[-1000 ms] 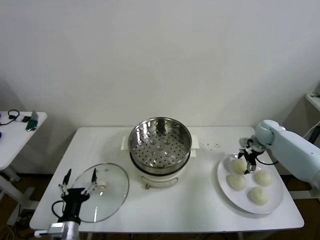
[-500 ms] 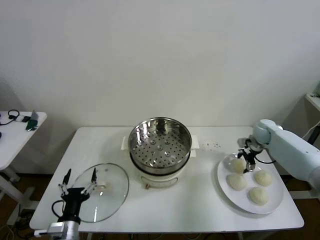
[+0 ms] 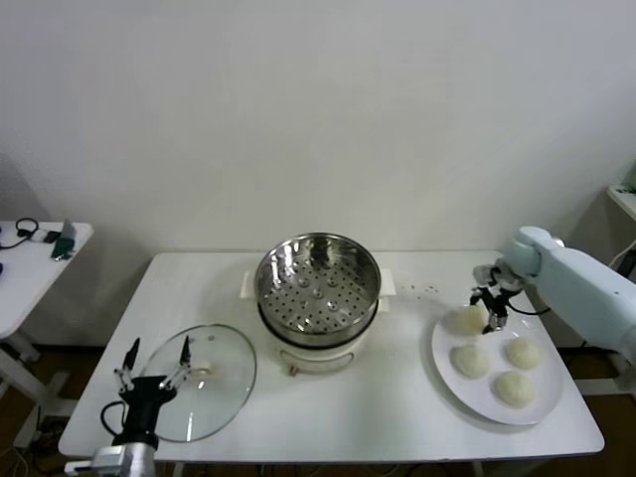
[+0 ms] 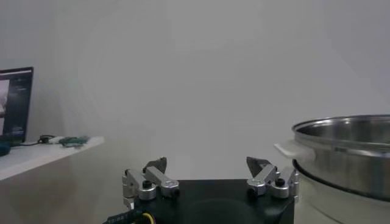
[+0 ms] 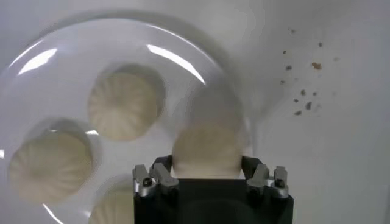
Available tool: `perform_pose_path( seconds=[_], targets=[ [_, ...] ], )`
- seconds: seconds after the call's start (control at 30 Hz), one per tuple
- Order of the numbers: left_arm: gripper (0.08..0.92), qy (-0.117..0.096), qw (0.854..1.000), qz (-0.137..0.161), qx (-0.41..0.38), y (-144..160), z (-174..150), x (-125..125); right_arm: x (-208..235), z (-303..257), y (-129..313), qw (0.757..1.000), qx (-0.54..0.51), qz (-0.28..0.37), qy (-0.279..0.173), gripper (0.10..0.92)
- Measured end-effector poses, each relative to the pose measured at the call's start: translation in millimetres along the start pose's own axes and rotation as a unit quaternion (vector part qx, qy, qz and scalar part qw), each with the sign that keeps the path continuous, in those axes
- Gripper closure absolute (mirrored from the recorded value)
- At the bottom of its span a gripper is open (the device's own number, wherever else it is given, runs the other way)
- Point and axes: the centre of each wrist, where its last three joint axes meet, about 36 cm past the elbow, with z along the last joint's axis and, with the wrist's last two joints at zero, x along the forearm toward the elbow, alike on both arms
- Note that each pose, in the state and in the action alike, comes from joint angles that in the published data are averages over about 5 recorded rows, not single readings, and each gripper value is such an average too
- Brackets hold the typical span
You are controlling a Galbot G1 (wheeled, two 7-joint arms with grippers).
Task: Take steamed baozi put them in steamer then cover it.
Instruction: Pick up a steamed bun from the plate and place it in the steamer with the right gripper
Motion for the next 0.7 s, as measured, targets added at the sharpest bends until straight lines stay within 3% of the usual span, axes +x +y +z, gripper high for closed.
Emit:
perform_pose_path(
  seconds=[0.4,0.7],
  targets=[
    [0.177,0.004,1.0,-0.004,0.007,-2.7,0.1,1.1,136.1,-116.3,-75.6,0.979,0.196,0.053,0.014,0.293],
    [0.177,0.005,1.0,0.001,0.0,-1.8,-1.3,-3.8,174.7,-236.5,-105.4,0.931,0.356,0.067,0.041,0.293]
  ],
)
